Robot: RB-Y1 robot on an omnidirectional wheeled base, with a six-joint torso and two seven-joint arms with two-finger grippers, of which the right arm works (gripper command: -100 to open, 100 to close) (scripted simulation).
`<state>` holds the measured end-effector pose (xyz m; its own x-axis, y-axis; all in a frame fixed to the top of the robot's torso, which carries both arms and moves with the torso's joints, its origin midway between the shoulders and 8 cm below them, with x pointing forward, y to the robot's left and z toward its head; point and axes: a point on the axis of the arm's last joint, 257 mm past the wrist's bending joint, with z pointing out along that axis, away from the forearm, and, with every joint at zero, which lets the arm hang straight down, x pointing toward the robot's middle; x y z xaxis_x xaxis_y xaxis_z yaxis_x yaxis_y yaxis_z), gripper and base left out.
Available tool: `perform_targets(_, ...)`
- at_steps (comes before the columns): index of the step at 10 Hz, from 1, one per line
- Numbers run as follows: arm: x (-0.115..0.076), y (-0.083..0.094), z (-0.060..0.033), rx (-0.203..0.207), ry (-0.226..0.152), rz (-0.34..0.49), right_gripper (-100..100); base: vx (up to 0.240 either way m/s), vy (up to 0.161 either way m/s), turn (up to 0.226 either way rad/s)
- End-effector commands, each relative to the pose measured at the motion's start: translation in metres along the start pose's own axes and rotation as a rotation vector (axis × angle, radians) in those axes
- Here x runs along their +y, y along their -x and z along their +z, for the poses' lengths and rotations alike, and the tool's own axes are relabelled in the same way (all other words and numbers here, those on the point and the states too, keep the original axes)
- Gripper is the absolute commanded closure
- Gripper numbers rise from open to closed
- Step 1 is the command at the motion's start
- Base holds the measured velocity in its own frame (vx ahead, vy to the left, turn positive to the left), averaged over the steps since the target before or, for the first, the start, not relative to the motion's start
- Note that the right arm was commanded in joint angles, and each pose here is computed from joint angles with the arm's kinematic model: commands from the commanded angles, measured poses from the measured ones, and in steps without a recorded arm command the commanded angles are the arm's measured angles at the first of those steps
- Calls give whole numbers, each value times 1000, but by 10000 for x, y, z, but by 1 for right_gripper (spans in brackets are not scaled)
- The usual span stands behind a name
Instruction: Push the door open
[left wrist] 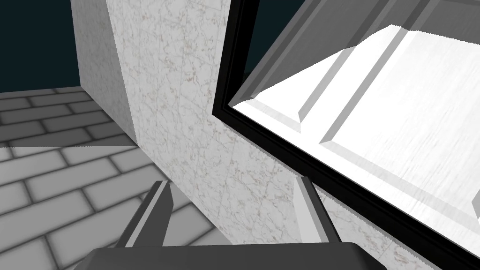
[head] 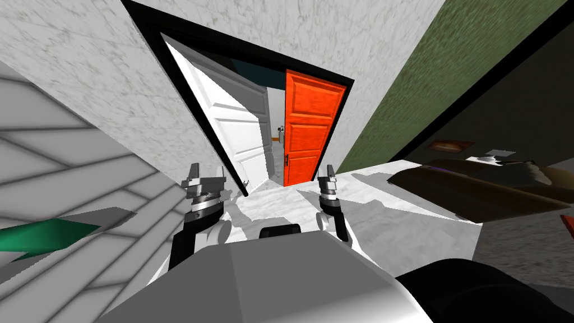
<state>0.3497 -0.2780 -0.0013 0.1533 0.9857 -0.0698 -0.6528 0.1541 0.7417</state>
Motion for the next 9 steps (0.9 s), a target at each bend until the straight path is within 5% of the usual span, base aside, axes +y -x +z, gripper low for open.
perform_targets(1, -20, -6, -7, 1, -3, 12, -100, 217, -167, -13)
perform_targets(9, -160, -38, -49, 4, -22, 89, -100, 211, -163, -9)
